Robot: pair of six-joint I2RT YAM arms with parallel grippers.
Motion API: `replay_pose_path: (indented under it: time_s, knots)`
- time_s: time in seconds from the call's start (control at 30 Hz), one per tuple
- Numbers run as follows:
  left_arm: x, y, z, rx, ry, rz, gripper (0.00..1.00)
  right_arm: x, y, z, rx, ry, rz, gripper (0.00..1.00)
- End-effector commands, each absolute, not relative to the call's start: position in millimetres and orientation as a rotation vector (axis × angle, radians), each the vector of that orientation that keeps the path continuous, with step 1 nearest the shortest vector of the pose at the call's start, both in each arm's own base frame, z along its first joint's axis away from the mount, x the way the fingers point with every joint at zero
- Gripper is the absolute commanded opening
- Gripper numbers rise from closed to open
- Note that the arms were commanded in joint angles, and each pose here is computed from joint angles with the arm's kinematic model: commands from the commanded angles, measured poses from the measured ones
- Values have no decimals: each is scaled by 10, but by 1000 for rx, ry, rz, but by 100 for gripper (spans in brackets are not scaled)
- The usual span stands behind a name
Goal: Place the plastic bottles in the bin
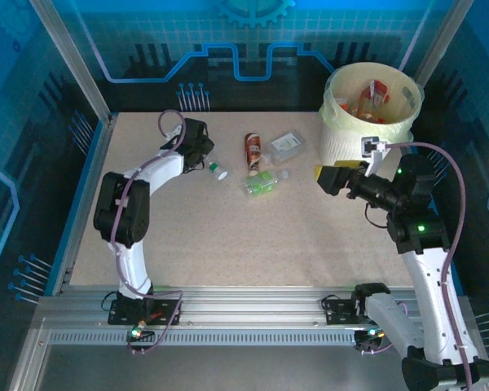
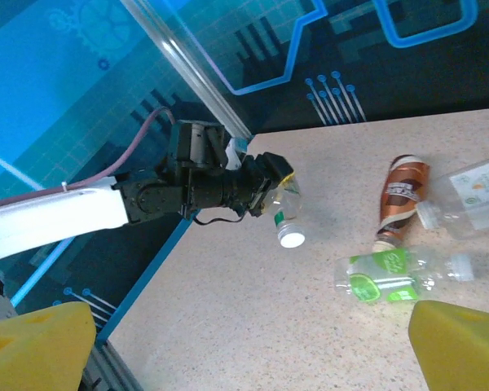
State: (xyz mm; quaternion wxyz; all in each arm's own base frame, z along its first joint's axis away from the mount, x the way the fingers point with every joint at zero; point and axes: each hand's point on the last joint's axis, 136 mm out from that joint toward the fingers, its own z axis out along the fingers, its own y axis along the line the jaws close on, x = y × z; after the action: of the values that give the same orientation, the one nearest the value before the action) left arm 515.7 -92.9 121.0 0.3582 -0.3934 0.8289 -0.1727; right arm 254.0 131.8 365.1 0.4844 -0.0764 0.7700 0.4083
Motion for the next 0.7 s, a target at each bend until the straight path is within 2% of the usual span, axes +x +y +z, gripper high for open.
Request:
replay_pose_path:
  time_s: [0.0,0.33,0.67]
  knots:
    - [5130,-1016,1596,-903,2081,-565,27,2634,1414,3697,-216,1836,983,100]
    - [4740,-1495,2395,-691,2011,-836,28,2865,1758,3711,-286,1858,1035,100]
    - [4252,-2233,3325,-204,1874,-1179,29,2819,2068,3679,-361,1864,1155,100]
